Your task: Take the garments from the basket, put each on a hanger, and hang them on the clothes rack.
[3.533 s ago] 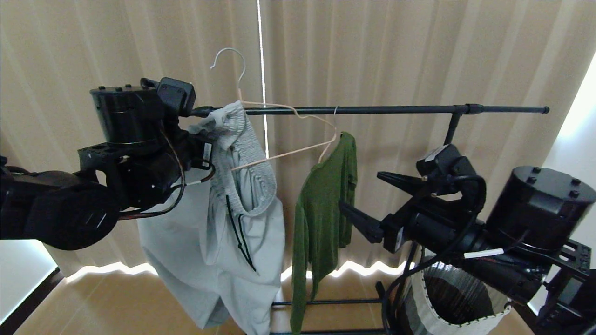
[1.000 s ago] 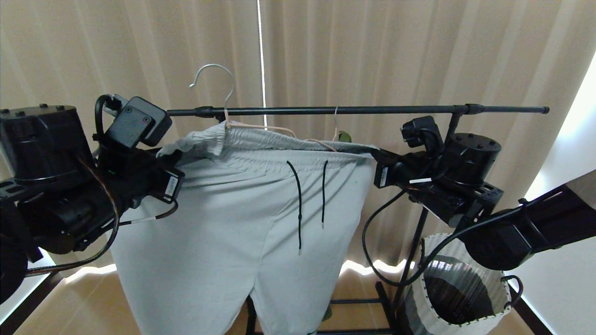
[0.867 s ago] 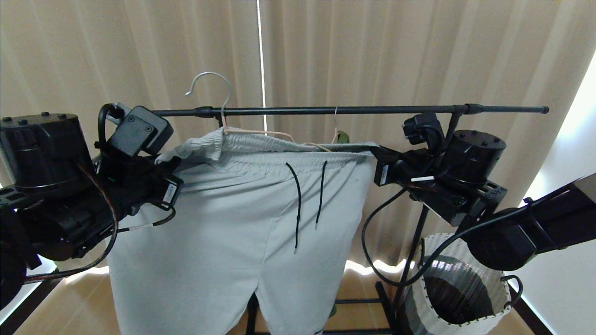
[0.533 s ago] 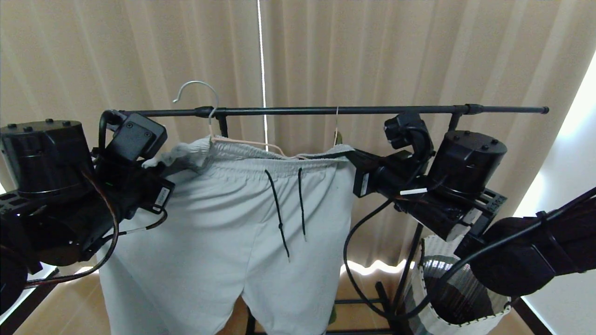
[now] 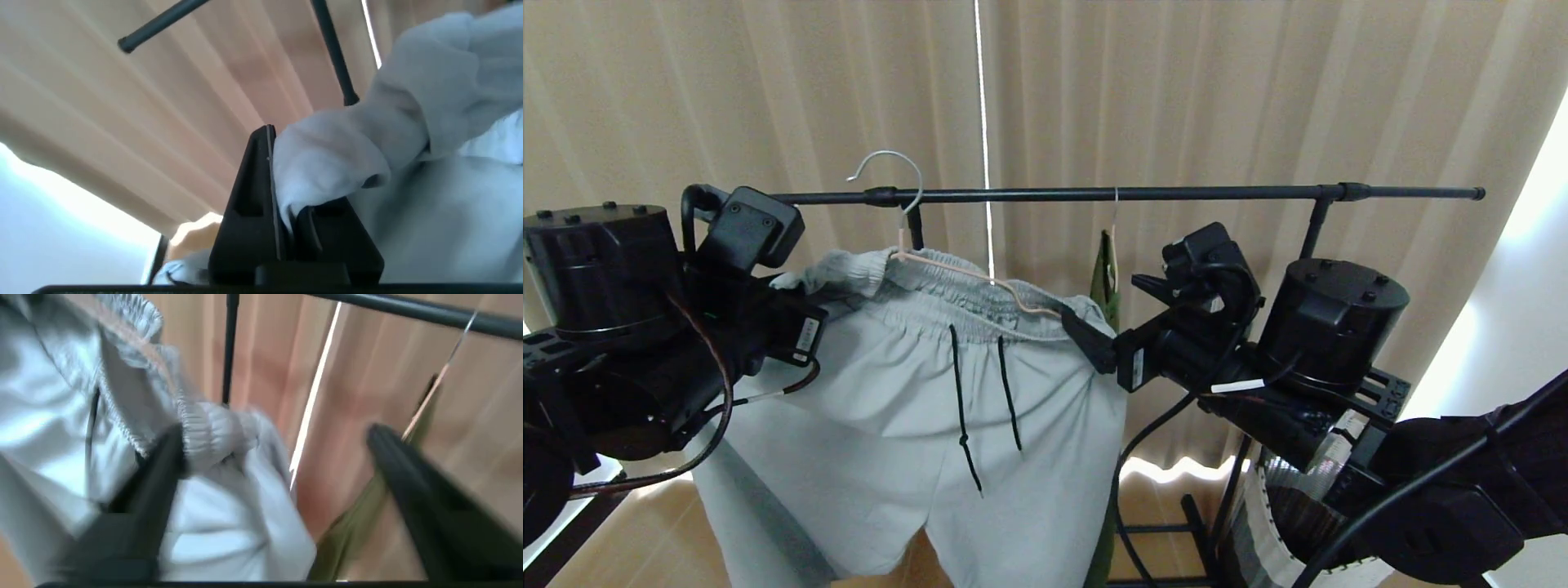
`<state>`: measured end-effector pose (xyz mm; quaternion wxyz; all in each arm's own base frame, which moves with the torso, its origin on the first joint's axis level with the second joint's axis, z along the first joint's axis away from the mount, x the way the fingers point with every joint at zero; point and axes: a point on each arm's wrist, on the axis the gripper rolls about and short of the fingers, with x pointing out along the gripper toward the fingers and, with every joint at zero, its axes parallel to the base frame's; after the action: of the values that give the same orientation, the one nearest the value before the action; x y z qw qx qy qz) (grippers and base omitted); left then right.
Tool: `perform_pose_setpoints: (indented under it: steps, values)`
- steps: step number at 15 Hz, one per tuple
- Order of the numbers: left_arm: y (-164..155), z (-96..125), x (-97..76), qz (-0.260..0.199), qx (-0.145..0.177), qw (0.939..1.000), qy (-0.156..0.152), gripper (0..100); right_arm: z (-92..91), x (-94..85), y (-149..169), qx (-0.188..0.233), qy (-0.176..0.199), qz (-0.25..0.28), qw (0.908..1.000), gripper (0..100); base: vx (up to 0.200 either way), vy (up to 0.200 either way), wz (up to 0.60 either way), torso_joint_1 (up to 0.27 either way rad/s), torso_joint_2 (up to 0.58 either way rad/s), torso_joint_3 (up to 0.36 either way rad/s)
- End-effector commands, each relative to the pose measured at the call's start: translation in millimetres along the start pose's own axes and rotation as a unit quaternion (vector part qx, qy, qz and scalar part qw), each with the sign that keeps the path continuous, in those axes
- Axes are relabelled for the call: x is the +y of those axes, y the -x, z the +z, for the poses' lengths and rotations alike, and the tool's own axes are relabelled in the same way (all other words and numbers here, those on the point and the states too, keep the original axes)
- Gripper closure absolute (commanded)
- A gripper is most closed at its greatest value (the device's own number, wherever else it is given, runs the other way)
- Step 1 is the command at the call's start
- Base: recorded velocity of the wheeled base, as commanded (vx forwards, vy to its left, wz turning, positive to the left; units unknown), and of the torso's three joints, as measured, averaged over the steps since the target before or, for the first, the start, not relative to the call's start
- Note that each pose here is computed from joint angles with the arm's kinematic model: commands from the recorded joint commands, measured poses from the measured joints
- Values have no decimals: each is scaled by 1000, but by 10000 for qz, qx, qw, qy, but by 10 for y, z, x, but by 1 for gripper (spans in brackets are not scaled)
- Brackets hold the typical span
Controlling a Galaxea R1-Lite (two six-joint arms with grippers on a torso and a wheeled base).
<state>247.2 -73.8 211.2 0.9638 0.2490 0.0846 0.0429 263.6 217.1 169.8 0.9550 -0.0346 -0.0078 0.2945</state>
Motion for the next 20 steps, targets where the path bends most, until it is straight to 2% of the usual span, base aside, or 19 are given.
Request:
perform_pose_setpoints:
  steps: [1, 2, 4, 6, 8, 9, 13, 20]
  values:
    - [-72, 39, -5, 131, 22, 9997, 222, 100, -88, -18, 19, 127, 213, -11, 9997, 0, 0, 0, 0, 0, 0, 0]
    - [-97, 55, -16, 217, 56, 9989, 404, 100, -86, -33, 14, 105, 248, -28, 9996, 0, 0, 0, 0, 0, 0, 0]
    - [-101, 43, -28, 221, 84, 9984, 512, 100, -39, -23, -59, -14, 254, 23, 9997, 0, 0, 0, 0, 0, 0, 0]
    - [-74, 68, -72, 129, 29, 9983, 569, 100, 35, -11, -235, -215, 536, 20, 9983, 0, 0, 0, 0, 0, 0, 0]
    - [-44, 91, -121, 27, -22, 9985, 553, 100, 43, 0, -366, -316, 712, 17, 9970, 0, 0, 0, 0, 0, 0, 0]
    - [-6, 109, -199, -126, -68, 9985, 524, 100, 50, 22, -476, -356, 800, 23, 9962, 0, 0, 0, 0, 0, 0, 0]
    - [91, 125, -358, -447, -140, 9980, 420, 100, 105, 32, -638, -461, 859, -4, 9952, 0, 0, 0, 0, 0, 0, 0]
    - [257, 151, -403, -708, -321, 9963, 356, 100, 103, 31, -627, -453, 928, -6, 9947, 0, 0, 0, 0, 0, 0, 0]
